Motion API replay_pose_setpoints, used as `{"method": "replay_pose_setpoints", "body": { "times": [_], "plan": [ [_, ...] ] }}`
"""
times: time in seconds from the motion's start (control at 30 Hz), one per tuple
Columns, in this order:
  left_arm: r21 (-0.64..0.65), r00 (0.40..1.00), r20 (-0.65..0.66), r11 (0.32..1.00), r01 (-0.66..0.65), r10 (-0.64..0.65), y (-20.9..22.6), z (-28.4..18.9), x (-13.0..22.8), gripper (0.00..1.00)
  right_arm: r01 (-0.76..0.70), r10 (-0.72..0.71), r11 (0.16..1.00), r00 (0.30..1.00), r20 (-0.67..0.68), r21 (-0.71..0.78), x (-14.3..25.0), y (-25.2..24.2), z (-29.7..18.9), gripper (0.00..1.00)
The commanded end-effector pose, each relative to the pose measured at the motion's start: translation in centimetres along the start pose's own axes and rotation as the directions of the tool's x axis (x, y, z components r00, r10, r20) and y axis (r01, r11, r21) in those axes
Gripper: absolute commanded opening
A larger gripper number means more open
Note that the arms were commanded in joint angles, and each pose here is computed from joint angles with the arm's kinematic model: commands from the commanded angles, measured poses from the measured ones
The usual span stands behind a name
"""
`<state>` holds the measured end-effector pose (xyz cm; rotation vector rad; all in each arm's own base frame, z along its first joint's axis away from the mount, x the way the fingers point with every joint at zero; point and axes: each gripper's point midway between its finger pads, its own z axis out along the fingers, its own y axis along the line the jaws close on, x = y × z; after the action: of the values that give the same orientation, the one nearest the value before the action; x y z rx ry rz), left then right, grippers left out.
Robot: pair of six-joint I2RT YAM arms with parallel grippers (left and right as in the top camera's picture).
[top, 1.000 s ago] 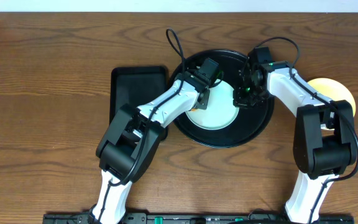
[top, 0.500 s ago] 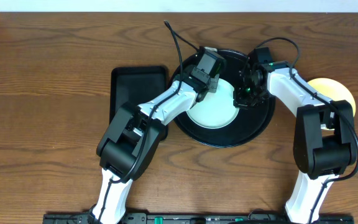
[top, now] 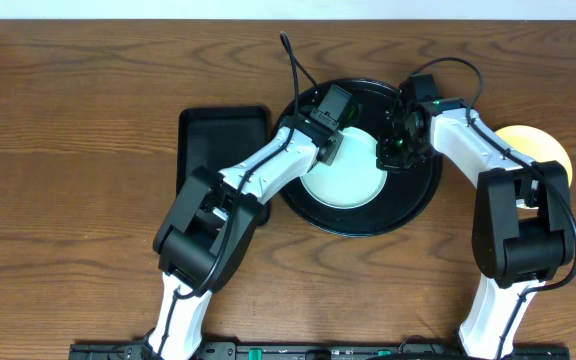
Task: Clean dirty plates on tray and stack at the side
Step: 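Scrub the green plate with the sponge while right gripper holds rim, then return the sponge to the small tray with the left gripper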
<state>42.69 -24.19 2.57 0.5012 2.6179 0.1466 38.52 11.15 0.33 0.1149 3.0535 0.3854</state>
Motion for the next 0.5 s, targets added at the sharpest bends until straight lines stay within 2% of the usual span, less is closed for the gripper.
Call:
{"method": "replay_pose_setpoints", "body": {
  "times": [0.0,0.13,0.23,0.37,0.47],
  "plan": [
    [-0.013,0.985,-0.150,0.996,0.088,-0.089,0.4,0.9,4.3,0.08,-0.012,0.015,0.994,1.000,-0.027,0.104,0.7,-2.6,1.2,0.01],
    [0.104,0.967,-0.195,0.977,0.188,-0.166,-1.0,-1.4,4.3,0.07,0.009,-0.006,0.995,1.000,-0.022,0.102,0.5,-2.6,1.2,0.01],
    [0.147,0.948,-0.191,0.948,0.282,-0.253,-0.3,-4.5,3.3,0.07,0.025,-0.023,0.995,1.000,-0.019,0.100,0.3,-2.5,1.2,0.01],
    [0.193,0.921,-0.169,0.904,0.381,-0.352,2.6,-9.8,2.1,0.07,0.082,-0.081,0.992,0.997,-0.015,0.097,0.1,-2.5,1.2,0.01],
    [0.166,0.901,-0.143,0.888,0.430,-0.410,6.1,-12.8,2.2,0.07,0.100,-0.099,0.990,0.995,-0.016,0.097,0.1,-2.5,1.2,0.01]
  ]
}}
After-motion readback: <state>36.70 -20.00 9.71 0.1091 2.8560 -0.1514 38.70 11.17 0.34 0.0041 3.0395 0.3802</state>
